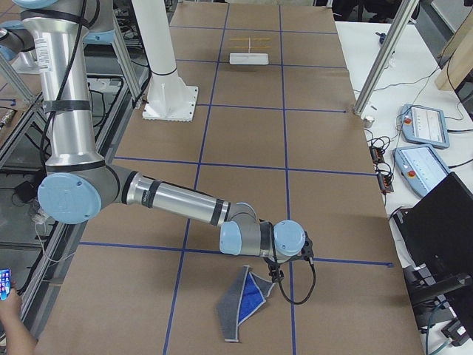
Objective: Hang towel on rack
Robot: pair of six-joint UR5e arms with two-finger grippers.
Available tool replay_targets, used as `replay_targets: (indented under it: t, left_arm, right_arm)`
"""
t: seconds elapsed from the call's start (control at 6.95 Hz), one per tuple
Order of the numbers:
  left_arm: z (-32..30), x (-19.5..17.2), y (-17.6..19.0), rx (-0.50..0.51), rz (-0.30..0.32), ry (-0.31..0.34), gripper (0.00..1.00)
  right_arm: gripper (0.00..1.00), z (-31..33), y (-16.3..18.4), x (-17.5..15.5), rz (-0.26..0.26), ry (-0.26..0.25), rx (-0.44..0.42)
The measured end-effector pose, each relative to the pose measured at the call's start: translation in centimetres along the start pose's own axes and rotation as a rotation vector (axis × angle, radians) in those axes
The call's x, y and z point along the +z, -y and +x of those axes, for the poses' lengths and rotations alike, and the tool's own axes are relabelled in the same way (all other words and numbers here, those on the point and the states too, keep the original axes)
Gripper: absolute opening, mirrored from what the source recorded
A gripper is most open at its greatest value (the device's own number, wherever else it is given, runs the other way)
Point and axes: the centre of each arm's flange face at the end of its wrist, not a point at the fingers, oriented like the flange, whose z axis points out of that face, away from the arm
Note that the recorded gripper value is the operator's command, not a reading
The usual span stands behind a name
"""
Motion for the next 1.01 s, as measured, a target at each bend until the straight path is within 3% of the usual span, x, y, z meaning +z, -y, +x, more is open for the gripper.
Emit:
replay_targets:
  t: [0.14, 0.43, 0.72, 1.01]
  left_arm:
    - [0.0, 0.0, 0.0, 0.0, 0.001, -0.001, 0.98]
    - [0.0, 0.0, 0.0, 0.001, 0.001, -0.001, 0.98]
    - [0.0, 0.0, 0.0, -0.001, -0.001, -0.001, 0.98]
    - [-0.1, 0.1, 0.0, -0.002, -0.002, -0.001, 0.98]
  right_arm:
    - [0.72, -1.8, 0.8, 2.1, -0.04, 0.01, -0.038]
    - [0.71, -3.6, -1.2, 5.6, -0.108, 0.031, -0.08]
    - [0.65, -4.8, -3.0, 7.3, -0.152, 0.032, -0.171]
    - [0.66, -5.7, -2.3, 7.6, -0.175, 0.037, -0.273]
